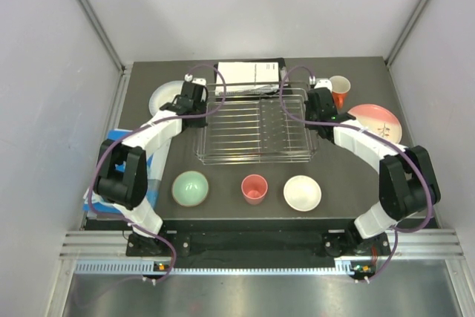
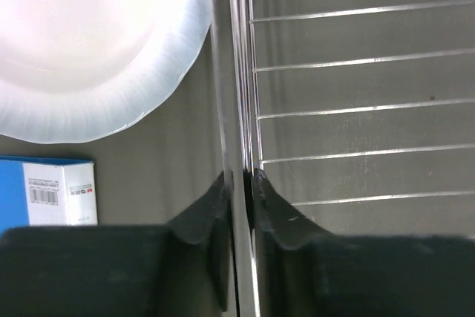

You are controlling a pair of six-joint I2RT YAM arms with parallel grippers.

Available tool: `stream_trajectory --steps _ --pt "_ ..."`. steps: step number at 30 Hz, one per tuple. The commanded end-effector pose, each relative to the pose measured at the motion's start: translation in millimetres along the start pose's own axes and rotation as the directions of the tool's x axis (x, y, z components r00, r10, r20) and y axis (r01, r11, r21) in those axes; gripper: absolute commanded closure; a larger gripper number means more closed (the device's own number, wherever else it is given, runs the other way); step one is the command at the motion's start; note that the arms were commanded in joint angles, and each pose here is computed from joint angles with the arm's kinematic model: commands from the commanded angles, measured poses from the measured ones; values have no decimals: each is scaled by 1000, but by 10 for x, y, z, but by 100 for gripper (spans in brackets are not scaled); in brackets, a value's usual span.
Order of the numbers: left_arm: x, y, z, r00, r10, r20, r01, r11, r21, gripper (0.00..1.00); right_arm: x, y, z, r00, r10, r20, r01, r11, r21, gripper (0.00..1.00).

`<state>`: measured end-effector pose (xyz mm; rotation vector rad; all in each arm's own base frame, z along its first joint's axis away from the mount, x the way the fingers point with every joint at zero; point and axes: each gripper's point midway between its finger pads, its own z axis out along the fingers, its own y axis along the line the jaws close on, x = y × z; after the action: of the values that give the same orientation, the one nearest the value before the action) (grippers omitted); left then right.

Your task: Load the mixed dishes into the dish rack

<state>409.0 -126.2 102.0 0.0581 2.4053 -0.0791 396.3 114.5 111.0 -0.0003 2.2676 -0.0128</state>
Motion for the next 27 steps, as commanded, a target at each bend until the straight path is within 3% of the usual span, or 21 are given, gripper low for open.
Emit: stream_trajectory --steps 1,2,5,11,14,18,23,27 --pt "140 -775 -192 985 170 0 -163 946 281 72 -276 409 -52 991 58 121 -41 990 -133 89" --pt "144 -819 -211 983 186 -8 -176 941 288 59 -255 407 -51 991 62 118 -46 990 -131 86" --pt "112 -894 -268 978 210 -10 -198 932 303 37 -242 410 -69 990 70 119 -53 989 -135 66" --pt "-195 -851 -438 969 238 62 -246 933 262 26 -359 402 -180 987 70 145 -49 989 -141 31" --pt "-424 -774 -576 962 243 127 -266 941 211 21 -441 396 -269 983 73 166 -49 988 -147 24" --pt "-681 -642 -740 952 237 194 -266 954 142 2 -509 366 -378 982 73 175 -47 988 -148 21" --pt "-849 -472 -941 946 221 236 -248 964 93 1 -580 292 -543 977 72 200 -45 990 -136 9" --pt "-846 -380 -1186 942 219 253 -247 965 85 1 -640 172 -680 975 67 213 -48 995 -93 7"
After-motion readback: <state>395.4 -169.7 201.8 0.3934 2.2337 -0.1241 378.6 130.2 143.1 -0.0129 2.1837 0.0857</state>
